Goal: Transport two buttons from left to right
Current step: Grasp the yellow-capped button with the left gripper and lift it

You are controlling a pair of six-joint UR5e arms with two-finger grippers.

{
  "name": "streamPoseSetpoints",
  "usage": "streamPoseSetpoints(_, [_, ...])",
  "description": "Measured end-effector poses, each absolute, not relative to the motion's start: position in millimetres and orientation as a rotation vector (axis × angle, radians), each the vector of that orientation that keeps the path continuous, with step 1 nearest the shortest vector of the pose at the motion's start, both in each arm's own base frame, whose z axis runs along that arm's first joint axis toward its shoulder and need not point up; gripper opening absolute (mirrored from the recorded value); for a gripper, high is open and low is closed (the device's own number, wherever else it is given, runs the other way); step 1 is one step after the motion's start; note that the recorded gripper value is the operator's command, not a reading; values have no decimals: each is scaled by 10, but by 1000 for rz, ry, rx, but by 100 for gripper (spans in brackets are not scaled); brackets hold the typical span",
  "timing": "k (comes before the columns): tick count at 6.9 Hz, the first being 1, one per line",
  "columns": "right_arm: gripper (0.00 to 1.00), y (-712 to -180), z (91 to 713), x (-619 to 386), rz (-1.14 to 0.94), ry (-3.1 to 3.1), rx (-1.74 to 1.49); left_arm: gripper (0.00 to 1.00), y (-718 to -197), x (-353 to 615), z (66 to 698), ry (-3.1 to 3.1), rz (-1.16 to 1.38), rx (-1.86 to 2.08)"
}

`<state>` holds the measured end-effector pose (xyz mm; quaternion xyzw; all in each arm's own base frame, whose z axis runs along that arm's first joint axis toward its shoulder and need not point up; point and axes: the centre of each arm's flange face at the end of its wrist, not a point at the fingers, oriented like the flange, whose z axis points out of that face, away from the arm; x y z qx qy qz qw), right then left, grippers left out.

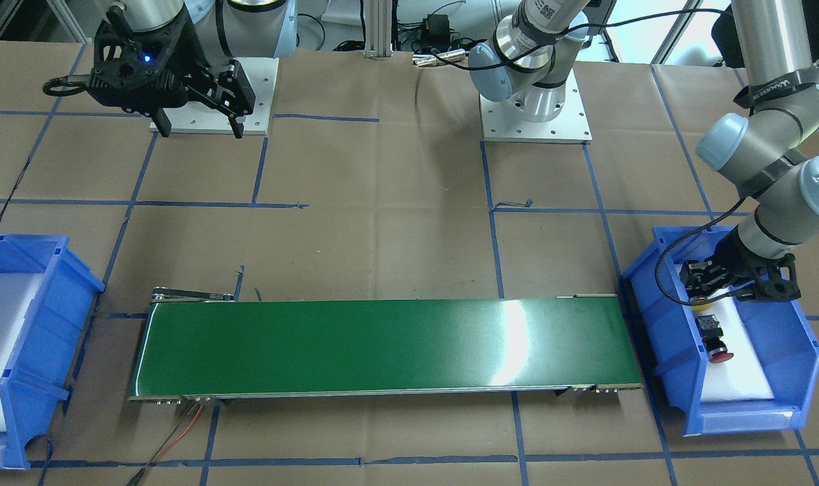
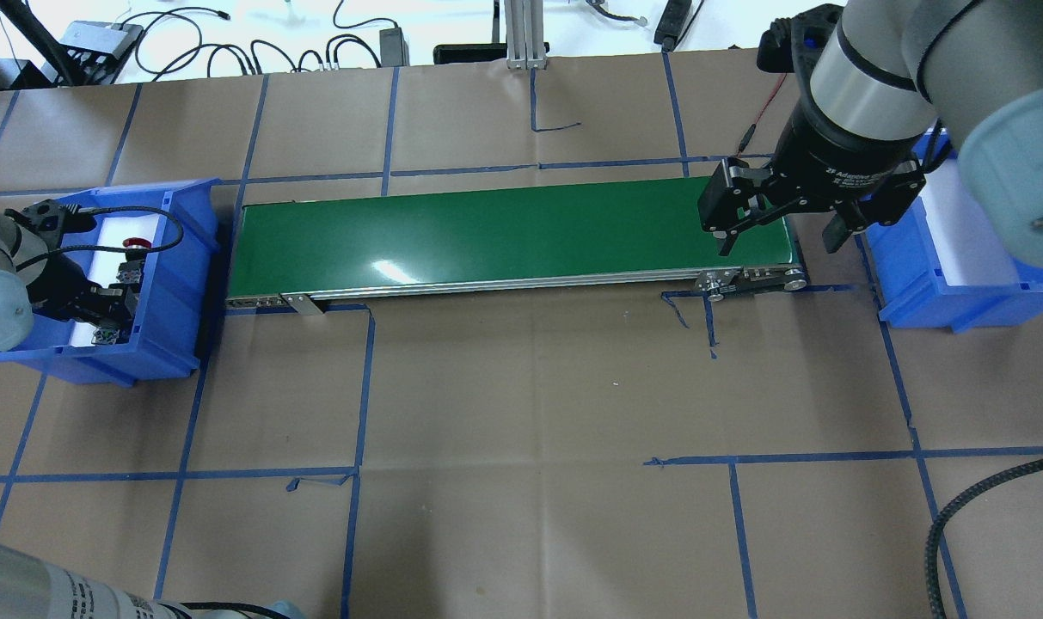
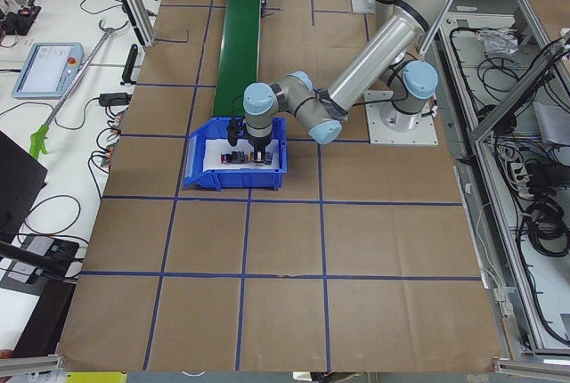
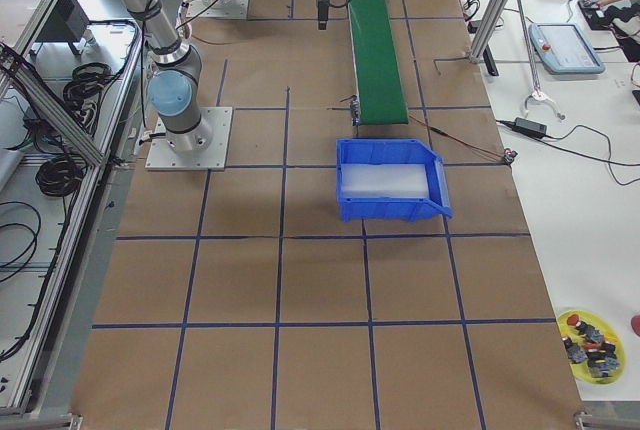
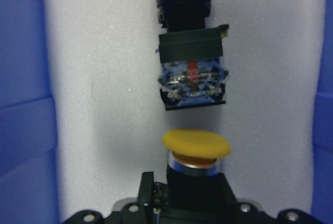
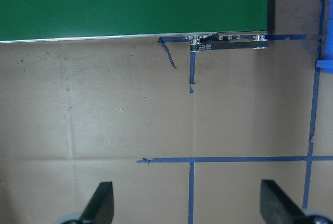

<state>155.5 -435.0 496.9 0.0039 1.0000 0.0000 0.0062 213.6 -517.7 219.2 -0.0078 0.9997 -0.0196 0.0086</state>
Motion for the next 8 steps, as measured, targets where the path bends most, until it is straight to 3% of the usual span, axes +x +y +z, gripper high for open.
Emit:
streamPoseSetpoints(5, [100,-4351,4967,1555,1,3129,13,1,-5414,2264,3437,3154,4,-14])
streamPoseSetpoints(8, [100,-4354,4963,1555,2,3129,11,1,-5646,2079,3596,3167,21,-10])
